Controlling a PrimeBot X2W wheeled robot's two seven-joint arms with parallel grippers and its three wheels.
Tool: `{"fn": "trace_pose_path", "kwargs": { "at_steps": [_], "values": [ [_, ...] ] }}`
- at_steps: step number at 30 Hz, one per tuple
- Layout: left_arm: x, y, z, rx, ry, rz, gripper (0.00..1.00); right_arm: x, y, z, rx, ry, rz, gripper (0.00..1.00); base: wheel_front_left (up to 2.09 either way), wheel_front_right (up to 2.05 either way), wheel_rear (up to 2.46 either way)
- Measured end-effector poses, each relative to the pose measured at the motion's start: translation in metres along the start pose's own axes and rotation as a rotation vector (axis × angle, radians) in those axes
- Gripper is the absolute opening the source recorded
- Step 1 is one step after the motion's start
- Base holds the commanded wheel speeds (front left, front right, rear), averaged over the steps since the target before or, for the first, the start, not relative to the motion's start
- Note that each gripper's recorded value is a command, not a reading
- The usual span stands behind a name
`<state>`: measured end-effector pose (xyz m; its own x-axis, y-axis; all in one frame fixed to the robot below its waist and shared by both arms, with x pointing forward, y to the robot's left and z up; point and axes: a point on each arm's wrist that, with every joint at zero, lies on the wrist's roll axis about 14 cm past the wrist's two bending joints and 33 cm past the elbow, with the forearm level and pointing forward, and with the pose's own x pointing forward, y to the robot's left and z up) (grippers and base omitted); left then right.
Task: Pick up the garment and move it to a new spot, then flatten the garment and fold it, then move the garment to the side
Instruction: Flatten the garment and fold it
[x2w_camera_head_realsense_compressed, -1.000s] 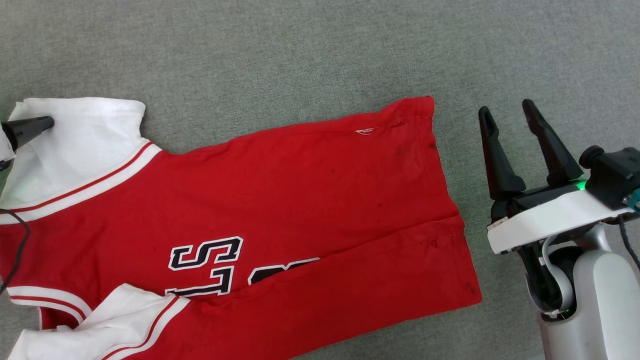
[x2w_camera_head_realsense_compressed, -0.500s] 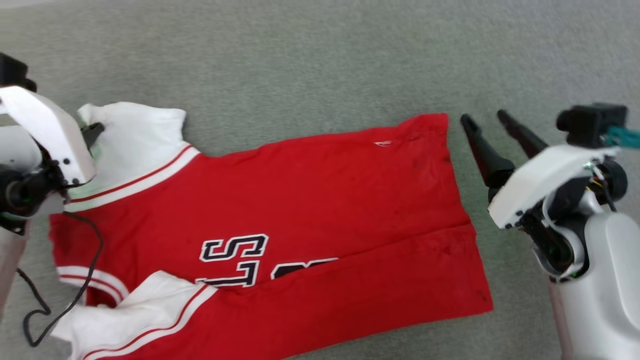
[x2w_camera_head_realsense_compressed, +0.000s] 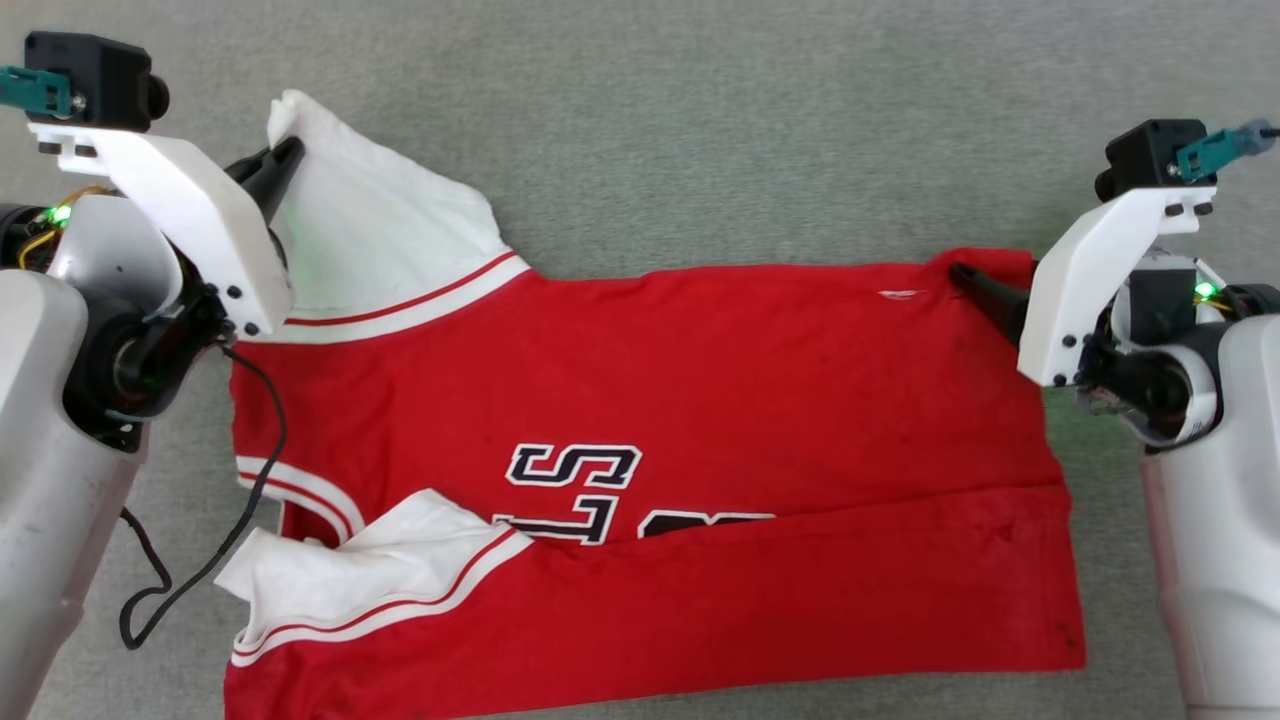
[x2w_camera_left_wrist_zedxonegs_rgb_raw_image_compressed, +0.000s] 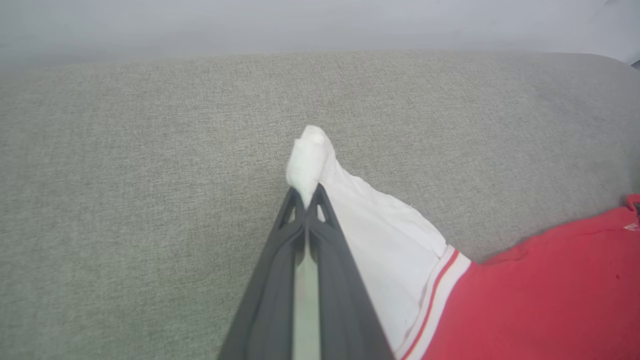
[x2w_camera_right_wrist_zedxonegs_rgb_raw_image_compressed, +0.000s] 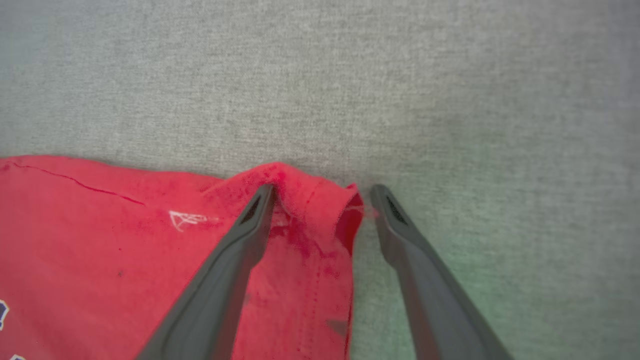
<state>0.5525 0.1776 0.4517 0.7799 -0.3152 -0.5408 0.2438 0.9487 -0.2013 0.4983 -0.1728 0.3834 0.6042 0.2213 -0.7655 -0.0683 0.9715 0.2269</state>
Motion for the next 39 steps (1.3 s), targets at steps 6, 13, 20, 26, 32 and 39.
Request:
{"fn": "trace_pose_path", "kwargs": {
  "at_steps": [6,13,20,26,32,39],
  "values": [
    [-0.006,0.005,-0.004,-0.004,-0.017,0.008,0.0,0.019,0.004,-0.015,-0.022,0.15,-0.008,0.02,0.0,0.0,0.0],
    [-0.019,0.011,-0.001,-0.053,-0.067,0.032,0.0,0.015,0.011,-0.009,-0.081,0.119,-0.011,0.0,0.0,0.0,0.0],
    [-0.053,0.013,0.005,-0.081,-0.137,0.069,0.0,-0.018,0.014,0.015,-0.138,-0.072,-0.027,0.0,0.0,0.0,0.0],
    [-0.092,0.012,-0.017,-0.185,-0.164,0.097,0.0,-0.059,0.017,0.016,-0.131,-0.213,-0.02,0.0,0.0,0.0,0.0],
    [-0.123,0.006,-0.056,-0.307,-0.157,0.12,0.0,-0.088,0.012,-0.011,-0.079,-0.267,-0.013,0.0,0.0,0.0,0.0],
    [-0.142,-0.012,-0.144,-0.478,0.008,0.149,0.0,-0.093,0.008,-0.082,0.022,-0.194,-0.004,0.0,0.0,0.0,0.0]
  ]
}}
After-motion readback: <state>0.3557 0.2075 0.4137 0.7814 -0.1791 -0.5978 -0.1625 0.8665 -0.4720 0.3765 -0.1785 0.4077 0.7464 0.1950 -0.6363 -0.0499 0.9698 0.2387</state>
